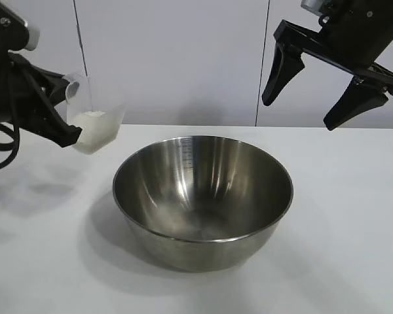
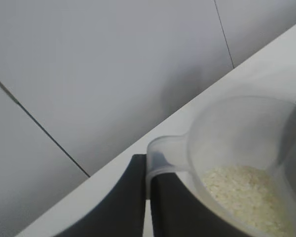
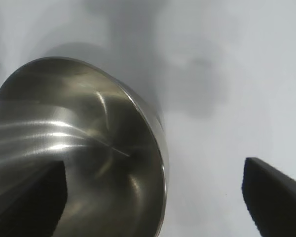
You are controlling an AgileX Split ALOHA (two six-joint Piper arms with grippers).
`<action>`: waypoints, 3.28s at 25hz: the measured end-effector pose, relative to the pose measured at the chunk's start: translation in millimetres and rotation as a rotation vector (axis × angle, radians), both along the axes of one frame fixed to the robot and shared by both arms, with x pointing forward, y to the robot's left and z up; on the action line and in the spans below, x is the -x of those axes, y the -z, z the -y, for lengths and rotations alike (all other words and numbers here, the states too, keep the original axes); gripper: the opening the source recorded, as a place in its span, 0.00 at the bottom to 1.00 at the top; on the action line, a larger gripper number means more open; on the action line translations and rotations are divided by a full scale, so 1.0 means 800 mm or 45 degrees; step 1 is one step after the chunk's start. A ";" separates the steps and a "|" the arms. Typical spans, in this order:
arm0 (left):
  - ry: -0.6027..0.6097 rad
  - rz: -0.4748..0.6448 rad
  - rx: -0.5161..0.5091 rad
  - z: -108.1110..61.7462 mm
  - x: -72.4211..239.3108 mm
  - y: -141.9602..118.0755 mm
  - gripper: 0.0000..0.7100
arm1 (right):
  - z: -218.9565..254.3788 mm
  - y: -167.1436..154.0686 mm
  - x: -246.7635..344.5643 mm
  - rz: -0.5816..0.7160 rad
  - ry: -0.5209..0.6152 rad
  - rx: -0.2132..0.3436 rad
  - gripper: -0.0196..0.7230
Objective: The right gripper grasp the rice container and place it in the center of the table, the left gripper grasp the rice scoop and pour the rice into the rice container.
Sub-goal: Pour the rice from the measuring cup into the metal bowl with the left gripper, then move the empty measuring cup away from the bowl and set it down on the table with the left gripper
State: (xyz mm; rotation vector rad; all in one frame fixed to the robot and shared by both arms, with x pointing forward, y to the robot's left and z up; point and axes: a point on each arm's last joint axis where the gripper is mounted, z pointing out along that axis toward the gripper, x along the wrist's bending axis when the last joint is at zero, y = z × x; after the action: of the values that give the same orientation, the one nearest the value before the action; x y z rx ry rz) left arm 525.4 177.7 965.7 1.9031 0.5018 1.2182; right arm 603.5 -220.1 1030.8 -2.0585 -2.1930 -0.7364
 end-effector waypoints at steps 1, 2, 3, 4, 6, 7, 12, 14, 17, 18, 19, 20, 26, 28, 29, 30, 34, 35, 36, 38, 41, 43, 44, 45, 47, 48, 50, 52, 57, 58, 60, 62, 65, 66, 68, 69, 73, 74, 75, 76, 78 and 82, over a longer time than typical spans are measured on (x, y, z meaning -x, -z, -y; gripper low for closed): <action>0.039 0.012 -0.073 0.008 0.000 -0.004 0.02 | 0.000 0.000 0.000 0.000 0.000 0.000 0.92; 0.081 0.024 -0.143 0.018 -0.001 -0.007 0.02 | 0.000 0.000 0.000 0.000 0.000 -0.001 0.92; 0.118 0.035 -0.198 0.026 -0.002 -0.010 0.02 | 0.000 0.000 0.000 0.000 0.000 -0.001 0.92; 0.160 0.032 -0.264 0.035 0.000 -0.011 0.02 | 0.000 0.000 0.000 0.000 0.000 -0.001 0.92; 0.232 0.045 -0.359 0.051 0.002 -0.015 0.02 | 0.000 0.000 0.000 0.000 0.000 -0.001 0.92; 0.258 0.053 -0.392 0.057 0.002 -0.017 0.02 | 0.000 0.000 0.000 0.000 0.000 -0.001 0.92; 0.443 0.230 -0.699 0.091 0.005 -0.022 0.01 | 0.000 0.000 0.000 0.001 -0.003 0.000 0.92; 0.514 0.297 -0.823 0.103 0.005 -0.016 0.02 | 0.000 0.000 0.000 0.002 -0.009 0.002 0.92; 0.592 0.373 -0.955 0.119 0.004 -0.006 0.02 | 0.000 0.000 0.001 0.001 -0.019 0.004 0.92; 0.613 0.414 -1.007 0.122 0.003 -0.003 0.01 | 0.000 0.000 0.001 -0.001 -0.025 0.006 0.92; 0.630 0.473 -1.069 0.123 0.001 -0.001 0.01 | 0.000 0.000 0.001 0.000 -0.028 0.007 0.92; 0.646 0.552 -1.140 0.125 0.001 0.000 0.01 | 0.000 0.000 0.001 -0.002 -0.032 0.008 0.92; 0.739 0.828 -1.421 0.131 -0.001 -0.002 0.01 | 0.000 0.001 0.002 -0.008 -0.051 0.014 0.92; 0.818 0.882 -1.484 0.135 0.002 0.002 0.01 | 0.000 0.001 0.002 -0.009 -0.055 0.018 0.92; 0.861 0.896 -1.515 0.136 0.003 0.006 0.01 | 0.000 0.001 0.003 -0.011 -0.058 0.022 0.92; 0.912 0.913 -1.550 0.138 0.005 0.011 0.01 | 0.001 0.001 0.003 -0.014 -0.060 0.026 0.92; 0.990 0.973 -1.611 0.141 0.006 0.014 0.01 | 0.003 0.002 0.004 -0.024 -0.074 0.055 0.92; 0.988 0.987 -1.613 0.143 0.004 0.012 0.01 | 0.003 0.003 0.004 -0.024 -0.077 0.061 0.92; 0.988 1.001 -1.617 0.144 0.003 0.010 0.01 | 0.003 0.003 0.005 -0.027 -0.079 0.064 0.92; 1.005 1.028 -1.644 0.146 0.000 0.006 0.01 | 0.003 0.003 0.005 -0.032 -0.081 0.066 0.92; 1.051 1.064 -1.697 0.149 -0.001 0.003 0.01 | 0.004 0.003 0.005 -0.034 -0.083 0.068 0.92; 1.086 1.093 -1.736 0.151 -0.002 0.002 0.01 | 0.004 0.003 0.005 -0.034 -0.083 0.068 0.92; 1.112 1.107 -1.766 0.151 -0.002 0.002 0.01 | 0.004 0.003 0.005 -0.035 -0.083 0.068 0.92; 1.142 1.121 -1.801 0.151 -0.001 0.003 0.01 | 0.003 0.003 0.006 -0.036 -0.084 0.068 0.92; 1.195 1.145 -1.869 0.152 -0.002 0.004 0.01 | 0.003 0.003 0.006 -0.037 -0.084 0.068 0.92; 1.220 1.157 -1.899 0.152 -0.002 0.005 0.01 | 0.003 0.003 0.006 -0.037 -0.084 0.068 0.92; 1.253 1.177 -1.930 0.151 0.000 0.006 0.01 | 0.003 0.003 0.006 -0.037 -0.084 0.068 0.92; 1.276 1.191 -1.947 0.152 0.000 0.007 0.01 | 0.003 0.003 0.006 -0.037 -0.084 0.068 0.92; 1.305 1.200 -1.973 0.151 0.001 0.009 0.01 | 0.004 0.003 0.006 -0.036 -0.084 0.068 0.92; 1.307 1.201 -1.976 0.151 0.001 0.009 0.01 | 0.004 0.003 0.006 -0.036 -0.084 0.068 0.92; 1.307 1.202 -1.976 0.151 0.001 0.009 0.01 | 0.004 0.003 0.006 -0.036 -0.084 0.068 0.92; 1.309 1.205 -1.978 0.151 0.001 0.008 0.01 | 0.004 0.003 0.006 -0.036 -0.084 0.068 0.92; 1.314 1.209 -1.982 0.152 0.002 0.009 0.01 | 0.004 0.003 0.005 -0.035 -0.083 0.068 0.92; 1.316 1.207 -1.985 0.152 0.002 0.009 0.01 | 0.004 0.003 0.005 -0.035 -0.083 0.068 0.92; 1.318 1.204 -1.989 0.151 0.002 0.009 0.01 | 0.004 0.003 0.005 -0.035 -0.083 0.068 0.92; 1.318 1.202 -1.989 0.151 0.002 0.009 0.01 | 0.004 0.003 0.005 -0.035 -0.083 0.068 0.92; 1.265 1.125 -1.871 0.153 0.001 0.007 0.01 | 0.004 0.003 0.005 -0.035 -0.084 0.068 0.92; 1.226 1.084 -1.789 0.154 0.001 0.005 0.01 | 0.004 0.003 0.005 -0.035 -0.084 0.068 0.92; 1.186 1.062 -1.698 0.156 0.001 0.002 0.01 | 0.004 0.003 0.005 -0.035 -0.084 0.068 0.92; 1.134 1.026 -1.574 0.159 0.002 -0.002 0.01 | 0.004 0.003 0.005 -0.035 -0.084 0.068 0.92; 1.030 0.925 -1.301 0.161 0.003 -0.009 0.01 | 0.004 0.003 0.005 -0.035 -0.084 0.068 0.92; 0.843 0.669 -0.700 0.159 0.009 -0.017 0.01 | 0.004 0.003 0.005 -0.034 -0.083 0.068 0.92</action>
State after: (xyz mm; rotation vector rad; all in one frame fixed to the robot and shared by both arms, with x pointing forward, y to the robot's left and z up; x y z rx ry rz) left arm 518.1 50.5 979.2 1.8249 -0.7568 1.3854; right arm 599.3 -222.9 1028.4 -1.9975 -2.2778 -0.6479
